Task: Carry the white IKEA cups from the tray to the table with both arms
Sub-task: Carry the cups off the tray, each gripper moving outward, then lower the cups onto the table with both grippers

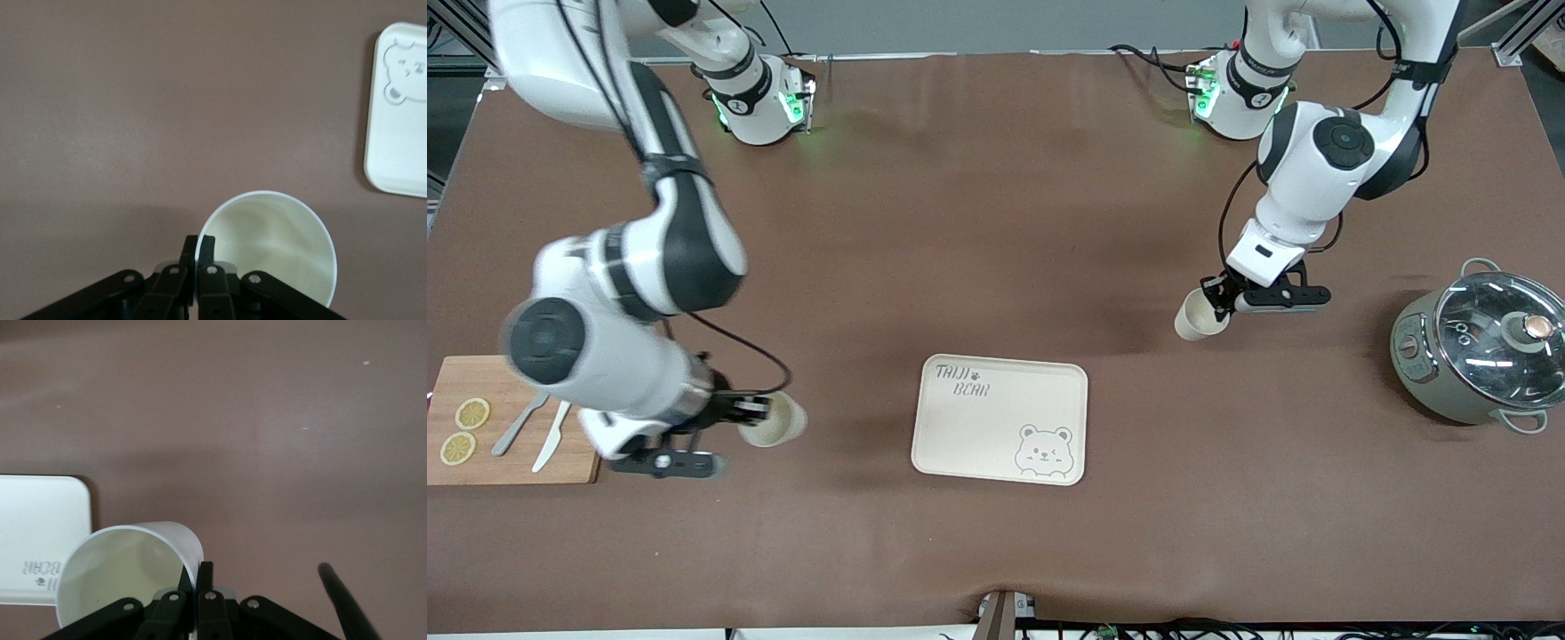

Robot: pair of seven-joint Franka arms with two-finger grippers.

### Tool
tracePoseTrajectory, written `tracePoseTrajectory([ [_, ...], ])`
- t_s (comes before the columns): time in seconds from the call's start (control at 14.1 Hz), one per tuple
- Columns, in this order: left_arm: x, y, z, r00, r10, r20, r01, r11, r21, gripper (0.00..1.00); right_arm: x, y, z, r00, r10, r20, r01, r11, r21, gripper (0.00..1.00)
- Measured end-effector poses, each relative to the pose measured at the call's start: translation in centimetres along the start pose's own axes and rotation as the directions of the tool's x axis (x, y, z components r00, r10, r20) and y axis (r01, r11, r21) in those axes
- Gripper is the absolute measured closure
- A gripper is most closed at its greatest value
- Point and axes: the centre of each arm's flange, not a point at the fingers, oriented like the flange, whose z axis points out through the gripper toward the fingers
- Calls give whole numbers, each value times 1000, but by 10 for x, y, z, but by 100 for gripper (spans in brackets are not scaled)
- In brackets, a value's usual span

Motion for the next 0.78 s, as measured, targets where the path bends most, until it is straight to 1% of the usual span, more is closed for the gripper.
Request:
tracePoseTrajectory([
  [0.21, -3, -3, 15, 999, 49, 6, -50, 998, 32, 96, -2, 50, 9, 997, -74, 22, 74, 997, -4, 96],
  [0.42, -2, -16, 26, 997, 79, 17, -80, 994, 68, 96, -7, 93, 30, 990, -138, -12, 138, 990, -5, 96],
  [0.78, -3, -25, 51, 997, 73, 9, -74, 995, 68, 96, -32, 133, 88, 983, -169, -68, 168, 986, -16, 96],
])
